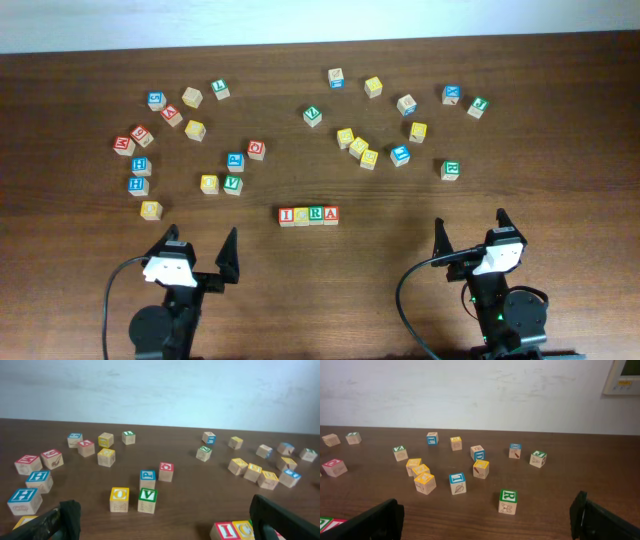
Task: Spell out ICRA
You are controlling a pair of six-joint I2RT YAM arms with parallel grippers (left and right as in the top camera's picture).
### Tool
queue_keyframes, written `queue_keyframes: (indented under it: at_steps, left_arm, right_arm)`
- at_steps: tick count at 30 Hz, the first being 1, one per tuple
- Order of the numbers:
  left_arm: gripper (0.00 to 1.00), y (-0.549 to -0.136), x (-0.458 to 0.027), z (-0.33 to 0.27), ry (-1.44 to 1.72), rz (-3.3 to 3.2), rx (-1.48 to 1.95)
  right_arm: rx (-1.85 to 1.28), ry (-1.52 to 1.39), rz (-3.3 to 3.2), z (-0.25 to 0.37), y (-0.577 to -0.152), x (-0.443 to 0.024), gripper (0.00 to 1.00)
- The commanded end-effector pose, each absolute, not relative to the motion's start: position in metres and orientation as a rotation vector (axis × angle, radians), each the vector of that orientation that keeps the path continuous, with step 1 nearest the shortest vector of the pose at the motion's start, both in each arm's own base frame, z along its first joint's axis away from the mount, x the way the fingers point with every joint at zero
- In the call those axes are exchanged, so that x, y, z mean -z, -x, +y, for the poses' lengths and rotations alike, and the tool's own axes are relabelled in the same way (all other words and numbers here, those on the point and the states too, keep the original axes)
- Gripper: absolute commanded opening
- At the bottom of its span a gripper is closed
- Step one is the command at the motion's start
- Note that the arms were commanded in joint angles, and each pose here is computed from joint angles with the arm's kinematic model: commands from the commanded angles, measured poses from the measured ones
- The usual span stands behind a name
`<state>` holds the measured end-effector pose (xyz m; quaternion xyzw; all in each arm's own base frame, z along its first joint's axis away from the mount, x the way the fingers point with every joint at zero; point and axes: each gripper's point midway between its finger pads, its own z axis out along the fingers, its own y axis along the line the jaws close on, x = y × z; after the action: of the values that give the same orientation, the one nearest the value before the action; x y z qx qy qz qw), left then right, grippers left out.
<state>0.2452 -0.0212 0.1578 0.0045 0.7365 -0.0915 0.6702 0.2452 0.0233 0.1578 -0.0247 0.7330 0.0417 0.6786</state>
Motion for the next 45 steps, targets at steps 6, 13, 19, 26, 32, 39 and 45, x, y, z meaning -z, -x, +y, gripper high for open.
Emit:
queue_keyframes:
  at_steps: [6, 13, 19, 26, 32, 39, 45]
  left_arm:
    - [0.99, -0.246, -0.165, 0.009, 0.142, 1.611, 0.089]
    - [0.99, -0.245, -0.157, 0.021, 0.173, 1.637, 0.004]
    - [0.99, -0.246, -0.156, 0.013, 0.05, 1.65, -0.044]
    - [0.99, -0.246, -0.156, 0.012, 0.047, 1.651, -0.041]
    - [0.99, -0.246, -0.156, 0.012, 0.045, 1.651, -0.038]
    - [0.99, -0.246, -0.156, 0.011, 0.042, 1.65, -0.035]
    - [0.99, -0.246, -0.156, 0.011, 0.042, 1.65, -0.035]
  right_arm:
    - [-0.088, 0.04, 1.651, 0.021, -0.245, -0.155, 0.98]
    - [-0.088, 0.04, 1.651, 0.021, -0.245, -0.155, 0.98]
    - [-0.088, 0.04, 1.651, 0.021, -0.245, -0.155, 0.98]
    - [-0.088, 0.04, 1.651, 0.021, -0.245, -0.155, 0.98]
    - [-0.088, 0.04, 1.651, 0.021, -0.245, -0.155, 0.98]
    - [-0.088, 0.04, 1.651, 0.021, -0.245, -0.155, 0.98]
    - [-0.088, 0.04, 1.651, 0.021, -0.245, -0.155, 0.98]
